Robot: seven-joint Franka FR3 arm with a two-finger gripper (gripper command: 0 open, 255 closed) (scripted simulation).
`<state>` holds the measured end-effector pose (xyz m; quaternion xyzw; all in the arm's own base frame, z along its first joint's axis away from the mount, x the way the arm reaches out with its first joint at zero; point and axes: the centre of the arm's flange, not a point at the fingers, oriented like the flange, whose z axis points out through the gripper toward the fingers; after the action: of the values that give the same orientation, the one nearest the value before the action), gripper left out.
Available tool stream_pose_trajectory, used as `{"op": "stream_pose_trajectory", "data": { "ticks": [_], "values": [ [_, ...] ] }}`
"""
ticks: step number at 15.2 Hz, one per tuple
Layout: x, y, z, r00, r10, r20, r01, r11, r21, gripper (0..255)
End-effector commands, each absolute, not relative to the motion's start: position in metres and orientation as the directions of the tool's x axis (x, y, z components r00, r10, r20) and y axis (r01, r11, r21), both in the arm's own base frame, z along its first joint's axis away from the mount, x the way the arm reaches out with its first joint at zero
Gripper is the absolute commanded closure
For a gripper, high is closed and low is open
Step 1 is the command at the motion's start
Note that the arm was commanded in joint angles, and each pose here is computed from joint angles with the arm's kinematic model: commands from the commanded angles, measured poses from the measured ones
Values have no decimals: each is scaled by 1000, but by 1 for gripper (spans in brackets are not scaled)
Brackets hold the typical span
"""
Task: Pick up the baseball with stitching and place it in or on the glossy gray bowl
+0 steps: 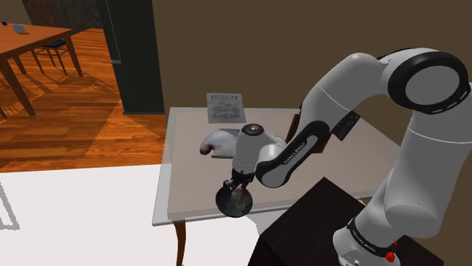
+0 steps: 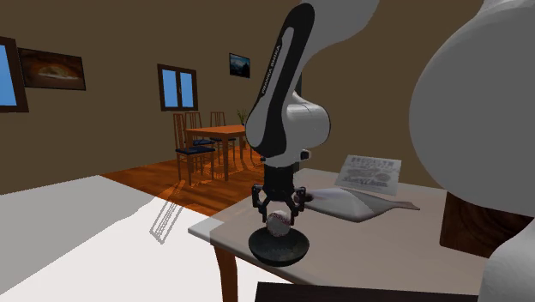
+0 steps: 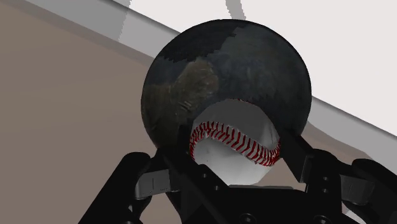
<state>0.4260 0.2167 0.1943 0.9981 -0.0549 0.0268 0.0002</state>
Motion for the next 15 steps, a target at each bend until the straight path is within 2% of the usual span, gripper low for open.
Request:
{"op": "stream_pose_trajectory", "data": {
  "ticks": [1,11,12,15],
  "values": [
    [427,217,184,993,-109,54,-109,-994,-3,255],
    [427,217,171,993,-109,54,-109,-994,-3,255],
    [426,217,171,993,-109,54,-109,-994,-3,0],
    [427,217,171,993,-109,54,-109,-994,-3,0]
  ]
}}
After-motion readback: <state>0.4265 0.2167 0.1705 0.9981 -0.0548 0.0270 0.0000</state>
